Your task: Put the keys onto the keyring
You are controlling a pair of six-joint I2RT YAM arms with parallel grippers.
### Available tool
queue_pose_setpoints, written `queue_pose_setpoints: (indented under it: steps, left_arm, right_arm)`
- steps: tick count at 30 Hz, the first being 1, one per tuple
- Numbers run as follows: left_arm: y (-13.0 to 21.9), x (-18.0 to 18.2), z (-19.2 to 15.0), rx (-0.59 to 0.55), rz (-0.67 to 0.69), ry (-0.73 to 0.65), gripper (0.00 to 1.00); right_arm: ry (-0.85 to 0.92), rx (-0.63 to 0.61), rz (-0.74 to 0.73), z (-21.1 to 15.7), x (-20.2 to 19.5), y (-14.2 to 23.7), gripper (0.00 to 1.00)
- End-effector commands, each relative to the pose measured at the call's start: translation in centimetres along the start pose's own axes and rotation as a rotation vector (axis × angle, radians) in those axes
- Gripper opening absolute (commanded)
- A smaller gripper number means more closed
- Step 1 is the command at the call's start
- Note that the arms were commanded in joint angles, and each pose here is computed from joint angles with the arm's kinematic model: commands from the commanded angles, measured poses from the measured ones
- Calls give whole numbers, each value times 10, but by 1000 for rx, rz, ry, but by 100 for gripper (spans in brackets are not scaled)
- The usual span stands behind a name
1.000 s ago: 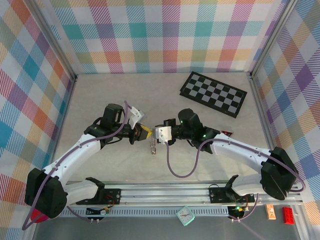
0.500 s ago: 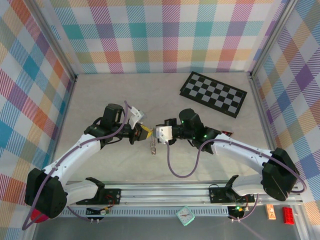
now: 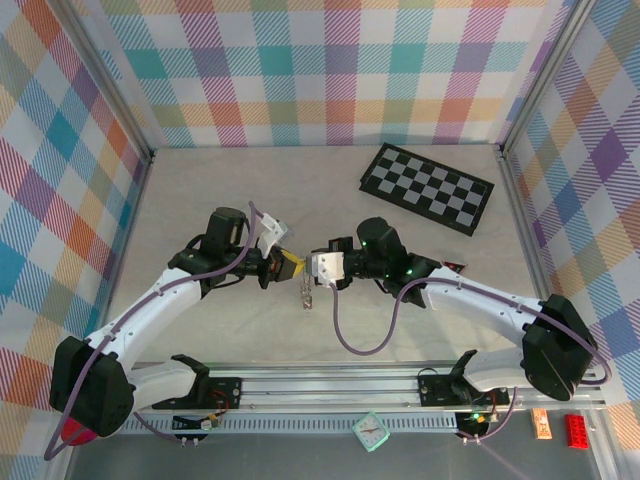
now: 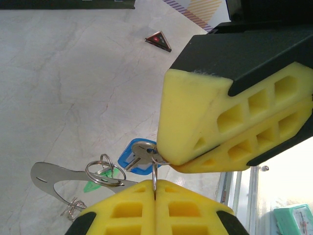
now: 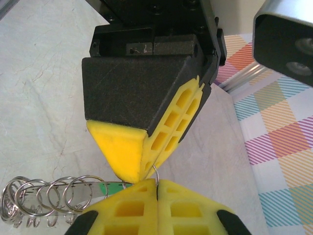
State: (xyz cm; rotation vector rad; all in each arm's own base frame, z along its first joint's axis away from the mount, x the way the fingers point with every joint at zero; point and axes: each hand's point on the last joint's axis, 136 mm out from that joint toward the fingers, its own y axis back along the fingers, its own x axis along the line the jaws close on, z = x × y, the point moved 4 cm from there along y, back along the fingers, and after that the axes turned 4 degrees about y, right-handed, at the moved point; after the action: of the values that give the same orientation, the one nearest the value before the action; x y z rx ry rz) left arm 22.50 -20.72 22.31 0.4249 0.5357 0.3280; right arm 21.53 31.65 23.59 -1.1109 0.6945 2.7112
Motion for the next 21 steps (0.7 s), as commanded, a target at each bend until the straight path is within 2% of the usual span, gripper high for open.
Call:
queue_pose_setpoints:
  steps: [1, 21]
  left_arm:
    - [4, -11, 16, -39, -47, -29, 0]
    - [4, -10, 16, -41, -36, -27, 0]
  right_arm:
    - [6, -24, -10, 4, -5, -2, 0]
    - [-17, -55, 73, 9, 7, 1, 0]
